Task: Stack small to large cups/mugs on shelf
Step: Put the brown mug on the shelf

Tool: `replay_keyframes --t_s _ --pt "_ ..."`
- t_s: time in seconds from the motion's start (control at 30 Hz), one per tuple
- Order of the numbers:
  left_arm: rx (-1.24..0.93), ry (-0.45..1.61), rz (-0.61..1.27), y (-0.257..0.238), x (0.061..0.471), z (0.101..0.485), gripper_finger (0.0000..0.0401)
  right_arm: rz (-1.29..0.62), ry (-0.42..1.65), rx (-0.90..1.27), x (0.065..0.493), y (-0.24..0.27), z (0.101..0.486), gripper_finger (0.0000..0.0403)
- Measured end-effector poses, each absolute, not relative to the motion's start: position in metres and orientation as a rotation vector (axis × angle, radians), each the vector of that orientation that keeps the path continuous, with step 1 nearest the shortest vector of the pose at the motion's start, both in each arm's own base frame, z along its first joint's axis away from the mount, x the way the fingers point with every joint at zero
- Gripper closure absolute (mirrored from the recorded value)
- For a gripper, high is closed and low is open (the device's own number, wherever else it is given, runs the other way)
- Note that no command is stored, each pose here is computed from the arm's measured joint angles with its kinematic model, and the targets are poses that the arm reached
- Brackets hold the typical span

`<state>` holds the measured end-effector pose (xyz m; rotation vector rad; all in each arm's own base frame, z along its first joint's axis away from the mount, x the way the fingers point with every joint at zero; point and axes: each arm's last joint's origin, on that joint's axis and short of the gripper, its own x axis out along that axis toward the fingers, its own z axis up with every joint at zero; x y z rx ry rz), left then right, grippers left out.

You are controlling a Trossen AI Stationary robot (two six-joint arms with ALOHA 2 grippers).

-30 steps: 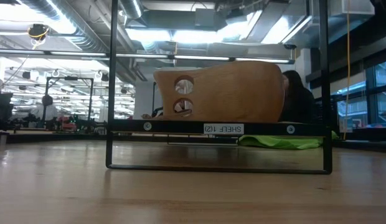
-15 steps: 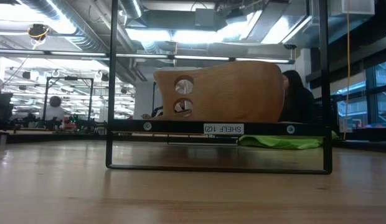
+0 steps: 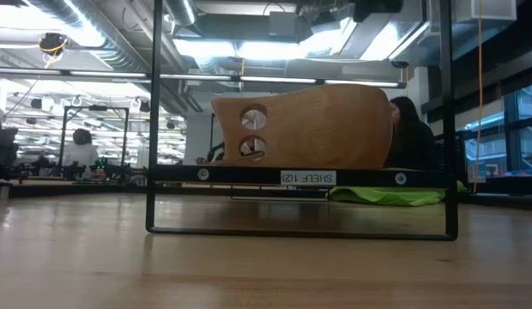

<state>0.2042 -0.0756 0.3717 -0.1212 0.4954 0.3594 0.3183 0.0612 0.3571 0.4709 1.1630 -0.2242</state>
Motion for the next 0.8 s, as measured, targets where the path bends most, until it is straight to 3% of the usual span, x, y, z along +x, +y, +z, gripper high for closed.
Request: replay_keyframes --t_s 0.17,0.37,0.8 --pt "-0.175 0.453 0.334 -0.064 0.189 0.354 0.0366 -0.215 1.06 0.595 0.292 0.057 0.338 0.0263" --pt "-0.222 0.49 0.325 -0.059 0.188 0.323 0.0366 -0.189 1.083 0.721 0.27 0.059 0.3 0.0263" --pt "-0.364 0.517 0.282 -0.062 0.194 0.284 0.0366 -0.095 1.056 0.845 0.265 0.071 0.24 0.0263"
